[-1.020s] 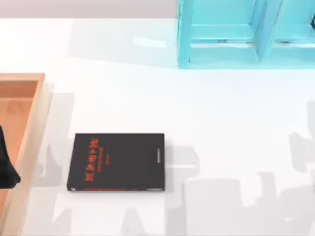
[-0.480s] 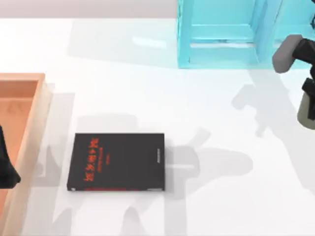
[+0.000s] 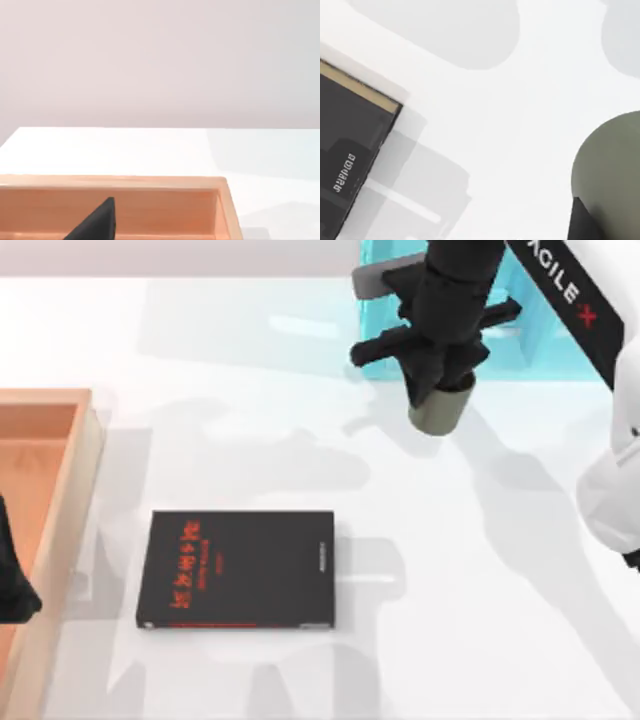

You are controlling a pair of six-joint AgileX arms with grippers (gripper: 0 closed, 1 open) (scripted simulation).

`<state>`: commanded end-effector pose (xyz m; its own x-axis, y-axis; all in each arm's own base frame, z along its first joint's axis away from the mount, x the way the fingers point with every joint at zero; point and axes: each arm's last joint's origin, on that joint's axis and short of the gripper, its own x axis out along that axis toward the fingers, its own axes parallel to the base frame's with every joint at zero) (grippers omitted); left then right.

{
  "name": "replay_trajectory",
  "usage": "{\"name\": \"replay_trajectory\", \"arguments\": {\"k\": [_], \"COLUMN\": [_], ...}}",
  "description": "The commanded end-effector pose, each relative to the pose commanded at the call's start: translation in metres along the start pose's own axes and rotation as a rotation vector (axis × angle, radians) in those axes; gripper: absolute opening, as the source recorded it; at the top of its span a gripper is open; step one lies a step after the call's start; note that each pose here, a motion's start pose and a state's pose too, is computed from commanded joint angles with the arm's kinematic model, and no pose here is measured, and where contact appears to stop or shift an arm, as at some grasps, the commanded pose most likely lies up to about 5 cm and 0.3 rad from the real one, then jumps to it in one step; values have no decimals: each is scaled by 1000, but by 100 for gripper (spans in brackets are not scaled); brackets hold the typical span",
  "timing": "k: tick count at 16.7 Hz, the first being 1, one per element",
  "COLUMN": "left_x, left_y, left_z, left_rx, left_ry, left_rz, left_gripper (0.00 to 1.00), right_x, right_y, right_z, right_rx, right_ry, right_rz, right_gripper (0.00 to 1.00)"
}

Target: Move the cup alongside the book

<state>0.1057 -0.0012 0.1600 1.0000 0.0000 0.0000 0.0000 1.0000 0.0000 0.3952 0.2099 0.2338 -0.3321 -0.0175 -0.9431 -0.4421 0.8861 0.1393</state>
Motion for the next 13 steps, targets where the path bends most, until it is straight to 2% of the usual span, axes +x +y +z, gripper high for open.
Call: {"name": "replay_trajectory", "arguments": {"k": [3, 7, 10, 13], "left_x": [0, 0, 0, 0], "left_y": [0, 0, 0, 0], "left_z": [0, 0, 0, 0], "left_rx": [0, 0, 0, 0], "left_ry": [0, 0, 0, 0], "left_rz": [0, 0, 0, 0], "left_gripper": [100, 100, 100, 100], "right_x": [9, 14, 14, 13], "right_y": [34, 68, 84, 91], "right_z": [21, 25, 20, 15], "right_rx": [167, 344, 436, 481], "right_ry": [-33, -178, -294, -365], "right_rz": [-40, -69, -64, -54], "right_gripper": [0, 0, 0, 0]}}
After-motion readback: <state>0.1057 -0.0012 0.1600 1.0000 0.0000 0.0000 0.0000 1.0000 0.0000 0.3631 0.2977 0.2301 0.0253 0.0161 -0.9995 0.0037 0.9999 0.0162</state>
